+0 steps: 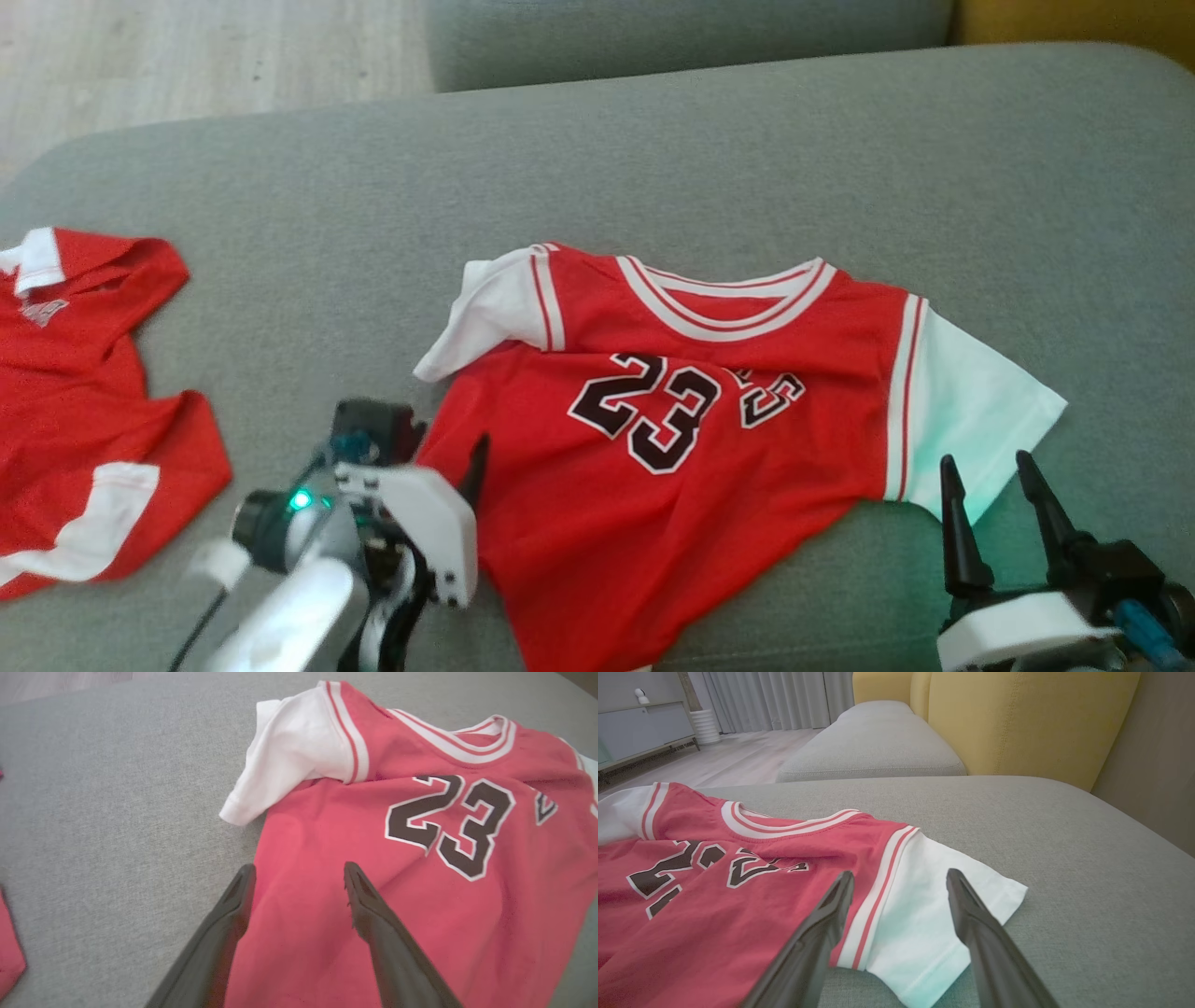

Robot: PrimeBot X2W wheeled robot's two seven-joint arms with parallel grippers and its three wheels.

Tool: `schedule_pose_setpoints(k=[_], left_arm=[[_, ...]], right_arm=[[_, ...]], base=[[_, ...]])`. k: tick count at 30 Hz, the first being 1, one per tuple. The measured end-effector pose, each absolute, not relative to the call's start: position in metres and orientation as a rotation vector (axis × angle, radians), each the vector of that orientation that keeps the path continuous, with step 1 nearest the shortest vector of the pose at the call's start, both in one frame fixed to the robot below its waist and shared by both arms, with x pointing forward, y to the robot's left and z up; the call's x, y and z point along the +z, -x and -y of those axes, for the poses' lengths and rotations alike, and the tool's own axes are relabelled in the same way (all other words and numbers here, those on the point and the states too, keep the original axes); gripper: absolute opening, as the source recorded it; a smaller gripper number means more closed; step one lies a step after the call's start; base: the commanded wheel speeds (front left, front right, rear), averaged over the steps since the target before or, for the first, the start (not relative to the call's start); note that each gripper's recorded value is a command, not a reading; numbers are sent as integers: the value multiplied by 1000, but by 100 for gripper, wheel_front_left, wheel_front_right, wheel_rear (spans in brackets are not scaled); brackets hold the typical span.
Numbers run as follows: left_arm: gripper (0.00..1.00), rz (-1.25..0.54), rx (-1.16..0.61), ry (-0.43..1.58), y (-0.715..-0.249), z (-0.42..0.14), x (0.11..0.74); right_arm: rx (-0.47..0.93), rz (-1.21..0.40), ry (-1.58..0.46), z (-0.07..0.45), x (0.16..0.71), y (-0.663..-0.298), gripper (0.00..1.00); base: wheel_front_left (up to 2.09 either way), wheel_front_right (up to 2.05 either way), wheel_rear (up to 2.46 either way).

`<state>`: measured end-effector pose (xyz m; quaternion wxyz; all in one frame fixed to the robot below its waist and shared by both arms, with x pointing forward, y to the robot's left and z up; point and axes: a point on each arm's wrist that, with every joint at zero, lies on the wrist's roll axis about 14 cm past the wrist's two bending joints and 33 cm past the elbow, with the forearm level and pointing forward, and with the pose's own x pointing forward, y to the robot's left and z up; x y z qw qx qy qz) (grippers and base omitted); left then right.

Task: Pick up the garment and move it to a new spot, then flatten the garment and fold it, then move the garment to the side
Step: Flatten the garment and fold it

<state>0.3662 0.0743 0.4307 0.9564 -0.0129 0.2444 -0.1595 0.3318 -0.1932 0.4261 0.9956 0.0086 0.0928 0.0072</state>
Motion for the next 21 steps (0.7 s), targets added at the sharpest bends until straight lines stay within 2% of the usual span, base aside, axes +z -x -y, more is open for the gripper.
schedule_pose_setpoints(k=[9,12,13,21], left_arm=[[100,-725,-390,-18,-363,-62,376],[100,-739,-397,-48,-371,-62,370],[0,-739,-403,-51,-375,-60,370],[0,-678,-406,-44,-407,-54,376]], right_arm=[[-22,-204,-18,204,421,-328,100],[-30,-212,-18,206,419,-327,100],[-33,-213,-18,206,419,-326,100],[-64,-200,-22,216,423,-333,100]], base=[[0,0,0],[0,0,0],[0,0,0],[0,0,0]])
